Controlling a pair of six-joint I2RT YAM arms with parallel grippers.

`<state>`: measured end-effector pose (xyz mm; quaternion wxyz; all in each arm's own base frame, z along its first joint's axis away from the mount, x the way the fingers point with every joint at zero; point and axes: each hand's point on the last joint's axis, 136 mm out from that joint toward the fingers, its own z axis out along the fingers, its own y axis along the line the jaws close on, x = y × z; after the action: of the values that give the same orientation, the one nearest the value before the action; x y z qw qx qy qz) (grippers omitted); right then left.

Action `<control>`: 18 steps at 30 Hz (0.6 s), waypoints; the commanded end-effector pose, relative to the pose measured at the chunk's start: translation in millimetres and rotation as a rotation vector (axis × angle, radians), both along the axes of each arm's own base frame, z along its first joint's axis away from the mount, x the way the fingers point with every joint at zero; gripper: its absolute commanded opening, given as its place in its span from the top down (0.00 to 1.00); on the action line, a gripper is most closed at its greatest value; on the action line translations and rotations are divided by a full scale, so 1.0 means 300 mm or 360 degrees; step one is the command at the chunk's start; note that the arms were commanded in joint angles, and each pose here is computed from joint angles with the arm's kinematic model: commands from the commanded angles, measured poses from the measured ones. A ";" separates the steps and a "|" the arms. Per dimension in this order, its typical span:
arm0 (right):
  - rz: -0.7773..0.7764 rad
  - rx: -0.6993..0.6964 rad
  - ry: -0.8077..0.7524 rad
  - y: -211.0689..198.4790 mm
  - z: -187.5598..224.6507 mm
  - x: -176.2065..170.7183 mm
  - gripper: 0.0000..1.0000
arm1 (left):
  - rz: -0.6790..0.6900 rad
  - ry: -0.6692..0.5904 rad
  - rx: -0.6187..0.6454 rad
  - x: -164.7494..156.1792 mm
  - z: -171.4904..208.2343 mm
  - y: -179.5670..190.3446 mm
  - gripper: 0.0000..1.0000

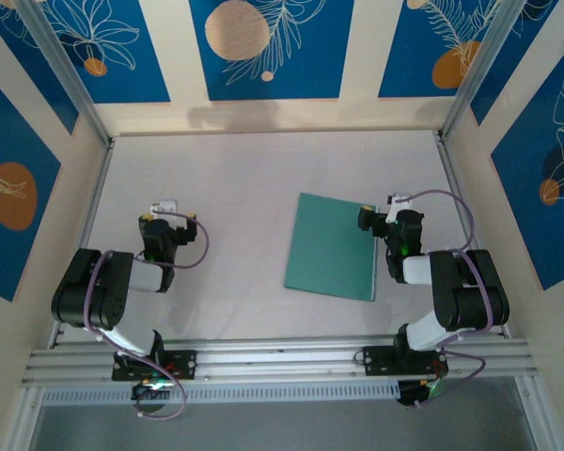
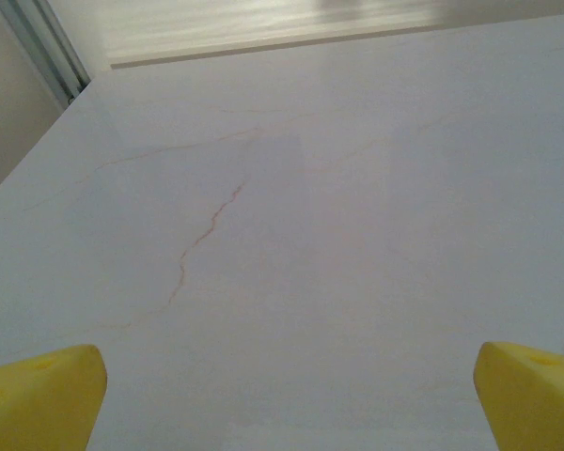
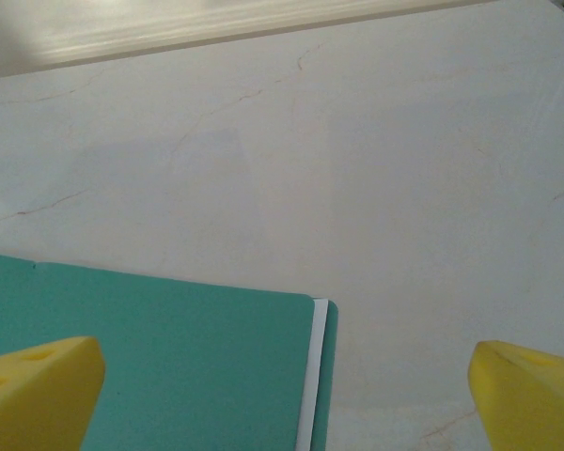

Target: Put the files into the folder

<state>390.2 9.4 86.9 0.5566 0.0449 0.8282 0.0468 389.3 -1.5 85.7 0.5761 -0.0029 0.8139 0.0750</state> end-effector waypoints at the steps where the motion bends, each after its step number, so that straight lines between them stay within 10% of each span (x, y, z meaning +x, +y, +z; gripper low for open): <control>1: -0.0006 -0.0041 -0.0036 -0.002 0.023 0.017 0.01 | -0.0008 -0.0039 -0.0037 0.009 0.026 0.000 0.00; 18: -0.0008 -0.0044 -0.0039 -0.003 0.025 0.019 0.01 | -0.0004 -0.0043 -0.0038 0.009 0.028 0.001 0.00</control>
<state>390.2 9.4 86.9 0.5567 0.0447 0.8282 0.0467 389.3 -1.5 85.7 0.5761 -0.0029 0.8139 0.0750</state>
